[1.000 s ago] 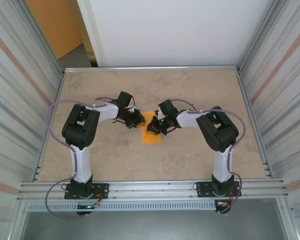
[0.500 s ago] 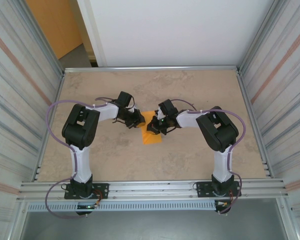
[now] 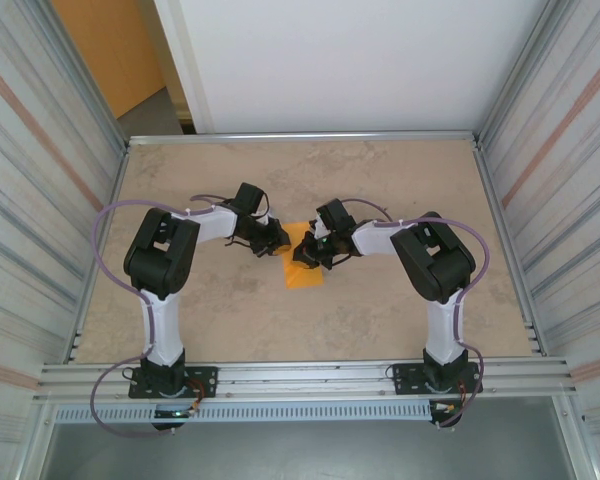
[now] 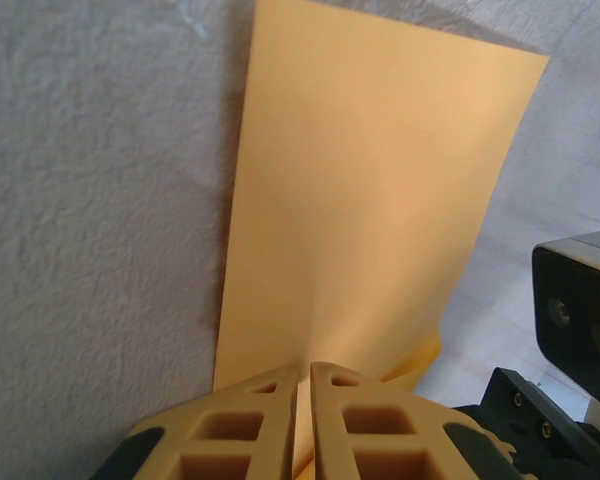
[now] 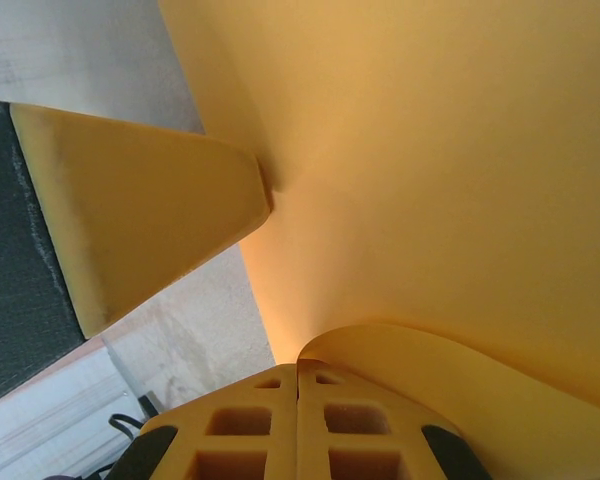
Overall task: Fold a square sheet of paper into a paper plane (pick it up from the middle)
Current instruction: Fold the triangle a second time at the center of the table.
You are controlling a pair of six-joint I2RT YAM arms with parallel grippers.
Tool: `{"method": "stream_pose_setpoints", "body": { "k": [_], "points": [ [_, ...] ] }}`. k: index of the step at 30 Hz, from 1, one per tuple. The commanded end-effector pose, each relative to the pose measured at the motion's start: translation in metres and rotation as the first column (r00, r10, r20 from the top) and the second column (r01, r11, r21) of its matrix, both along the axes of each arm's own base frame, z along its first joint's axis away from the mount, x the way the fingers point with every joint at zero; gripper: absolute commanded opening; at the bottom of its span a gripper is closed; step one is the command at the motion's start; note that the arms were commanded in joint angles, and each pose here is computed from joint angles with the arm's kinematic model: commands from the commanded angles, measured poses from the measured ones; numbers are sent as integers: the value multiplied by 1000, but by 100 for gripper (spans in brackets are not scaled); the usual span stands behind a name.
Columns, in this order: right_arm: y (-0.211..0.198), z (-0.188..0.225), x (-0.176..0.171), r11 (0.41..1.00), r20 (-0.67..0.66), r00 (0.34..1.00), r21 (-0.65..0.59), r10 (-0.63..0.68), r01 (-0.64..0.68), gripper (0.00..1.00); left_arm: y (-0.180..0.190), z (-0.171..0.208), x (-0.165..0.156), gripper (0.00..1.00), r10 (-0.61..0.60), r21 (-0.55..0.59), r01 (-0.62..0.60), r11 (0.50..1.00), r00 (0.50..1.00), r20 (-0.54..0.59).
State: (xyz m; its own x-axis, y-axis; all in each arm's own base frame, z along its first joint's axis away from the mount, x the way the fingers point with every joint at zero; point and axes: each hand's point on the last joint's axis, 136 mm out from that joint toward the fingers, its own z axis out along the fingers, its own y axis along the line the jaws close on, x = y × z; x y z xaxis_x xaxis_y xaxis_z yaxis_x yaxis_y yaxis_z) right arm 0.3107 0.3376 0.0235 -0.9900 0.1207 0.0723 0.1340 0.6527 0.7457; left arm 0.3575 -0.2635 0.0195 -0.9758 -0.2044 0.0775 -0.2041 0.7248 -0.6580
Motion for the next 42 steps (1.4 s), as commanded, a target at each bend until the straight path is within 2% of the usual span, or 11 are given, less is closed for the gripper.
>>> {"method": "stream_pose_setpoints", "body": {
  "k": [1,42],
  "points": [
    [1,-2,7,1000,-8,1000,1,-18,18,1,16,-27,-23,14,3,82,5,997,995,-96],
    [5,-7,3,1000,-3,1000,14,16,-16,1,17,-27,-24,14,4,84,5,996,995,-99]
  ]
}}
